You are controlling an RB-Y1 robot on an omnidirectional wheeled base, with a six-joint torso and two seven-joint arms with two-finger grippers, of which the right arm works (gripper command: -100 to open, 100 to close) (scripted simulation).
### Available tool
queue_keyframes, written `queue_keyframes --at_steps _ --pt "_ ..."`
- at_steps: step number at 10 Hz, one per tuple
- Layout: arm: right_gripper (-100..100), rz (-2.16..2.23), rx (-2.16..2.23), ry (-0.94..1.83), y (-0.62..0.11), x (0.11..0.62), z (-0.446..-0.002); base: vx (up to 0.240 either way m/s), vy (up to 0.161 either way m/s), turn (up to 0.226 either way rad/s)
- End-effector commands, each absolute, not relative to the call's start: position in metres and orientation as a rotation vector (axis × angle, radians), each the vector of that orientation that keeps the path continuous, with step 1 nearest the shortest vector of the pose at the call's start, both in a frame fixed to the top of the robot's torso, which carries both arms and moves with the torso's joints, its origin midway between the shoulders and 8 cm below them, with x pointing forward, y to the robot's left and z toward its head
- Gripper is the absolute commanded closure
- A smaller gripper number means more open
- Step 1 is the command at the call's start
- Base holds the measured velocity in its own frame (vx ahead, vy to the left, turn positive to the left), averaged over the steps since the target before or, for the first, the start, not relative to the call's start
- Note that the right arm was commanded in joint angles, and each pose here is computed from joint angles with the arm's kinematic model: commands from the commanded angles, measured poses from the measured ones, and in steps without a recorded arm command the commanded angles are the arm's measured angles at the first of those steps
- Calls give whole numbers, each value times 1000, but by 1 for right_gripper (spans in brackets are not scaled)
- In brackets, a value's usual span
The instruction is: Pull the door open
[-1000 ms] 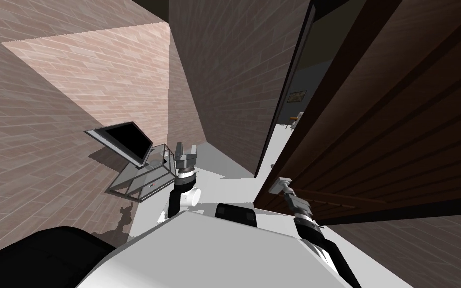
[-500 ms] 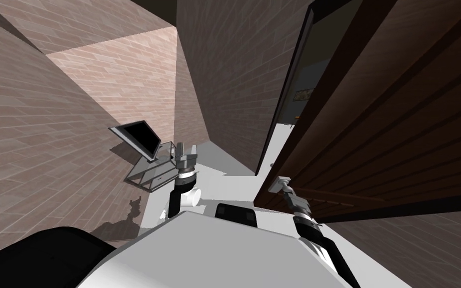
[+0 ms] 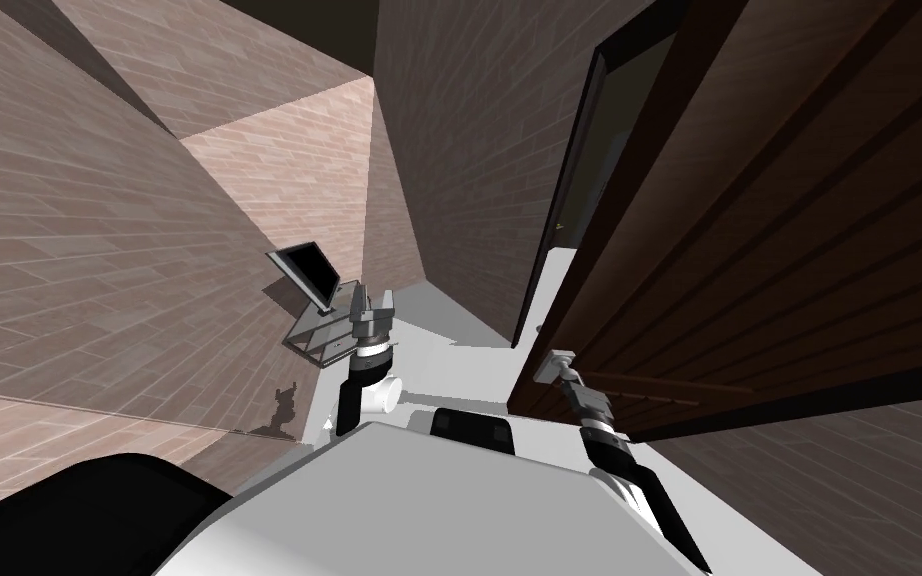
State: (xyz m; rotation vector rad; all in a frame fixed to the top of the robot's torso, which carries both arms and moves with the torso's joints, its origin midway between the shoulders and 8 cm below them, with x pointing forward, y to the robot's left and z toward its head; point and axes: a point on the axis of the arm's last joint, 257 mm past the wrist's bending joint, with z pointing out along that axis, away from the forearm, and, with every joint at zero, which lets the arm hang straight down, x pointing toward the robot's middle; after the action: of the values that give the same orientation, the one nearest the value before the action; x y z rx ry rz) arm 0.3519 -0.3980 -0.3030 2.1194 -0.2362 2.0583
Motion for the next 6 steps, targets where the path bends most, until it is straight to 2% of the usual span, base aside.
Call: queue_keyframes --at_steps 1,6 --pt "-100 2101 2134 -213 -374 360 -299 -188 -61 135" --pt "-100 2126 2132 -190 -365 365 -297 -114 -41 46"
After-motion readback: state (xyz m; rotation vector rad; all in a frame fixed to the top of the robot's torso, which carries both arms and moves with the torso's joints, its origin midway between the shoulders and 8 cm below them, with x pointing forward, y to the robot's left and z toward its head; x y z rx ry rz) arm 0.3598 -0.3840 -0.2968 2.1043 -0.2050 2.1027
